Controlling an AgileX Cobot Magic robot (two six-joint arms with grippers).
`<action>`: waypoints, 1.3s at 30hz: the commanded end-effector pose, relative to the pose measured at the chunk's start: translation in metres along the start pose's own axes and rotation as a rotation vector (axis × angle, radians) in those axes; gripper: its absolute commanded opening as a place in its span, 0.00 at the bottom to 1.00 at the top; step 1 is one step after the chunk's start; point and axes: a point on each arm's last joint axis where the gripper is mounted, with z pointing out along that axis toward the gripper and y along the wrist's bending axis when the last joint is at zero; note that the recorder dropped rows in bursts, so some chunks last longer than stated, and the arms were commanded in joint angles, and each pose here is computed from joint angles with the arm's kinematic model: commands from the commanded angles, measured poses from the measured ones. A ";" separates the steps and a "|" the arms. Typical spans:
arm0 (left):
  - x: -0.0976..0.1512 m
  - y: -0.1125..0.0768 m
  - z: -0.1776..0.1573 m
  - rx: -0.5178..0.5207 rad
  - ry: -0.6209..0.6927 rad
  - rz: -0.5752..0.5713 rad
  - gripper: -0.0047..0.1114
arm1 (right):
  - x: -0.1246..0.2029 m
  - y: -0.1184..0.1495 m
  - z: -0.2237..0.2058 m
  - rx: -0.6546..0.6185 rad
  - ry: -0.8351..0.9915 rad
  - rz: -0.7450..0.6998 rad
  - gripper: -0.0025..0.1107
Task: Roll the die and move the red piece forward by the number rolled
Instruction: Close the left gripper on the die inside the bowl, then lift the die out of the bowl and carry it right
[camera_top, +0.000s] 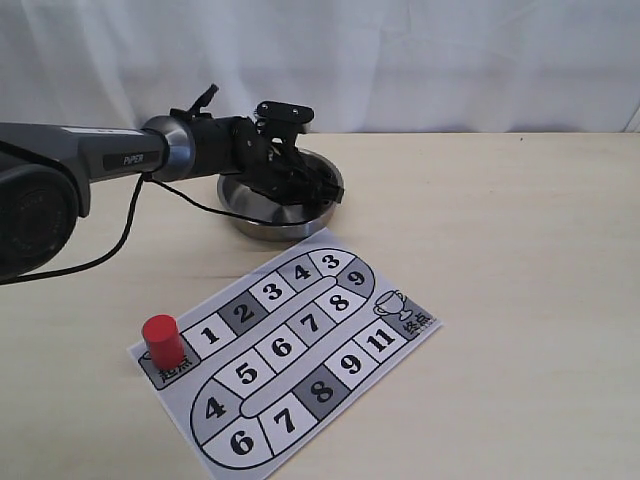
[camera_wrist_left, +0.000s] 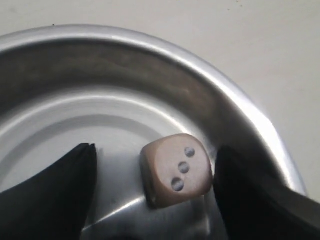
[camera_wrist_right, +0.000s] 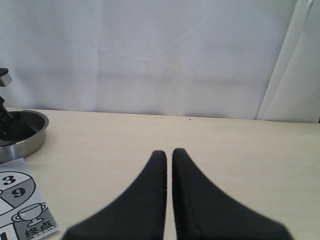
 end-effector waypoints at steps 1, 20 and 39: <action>-0.003 0.000 0.000 0.002 -0.026 -0.029 0.45 | 0.000 0.000 0.000 0.003 -0.008 -0.002 0.06; -0.040 -0.006 -0.052 0.005 -0.037 0.061 0.04 | 0.000 0.000 0.000 0.003 -0.008 -0.002 0.06; 0.013 0.003 -0.151 -0.176 0.095 0.159 0.04 | 0.000 0.000 0.000 0.003 -0.008 -0.002 0.06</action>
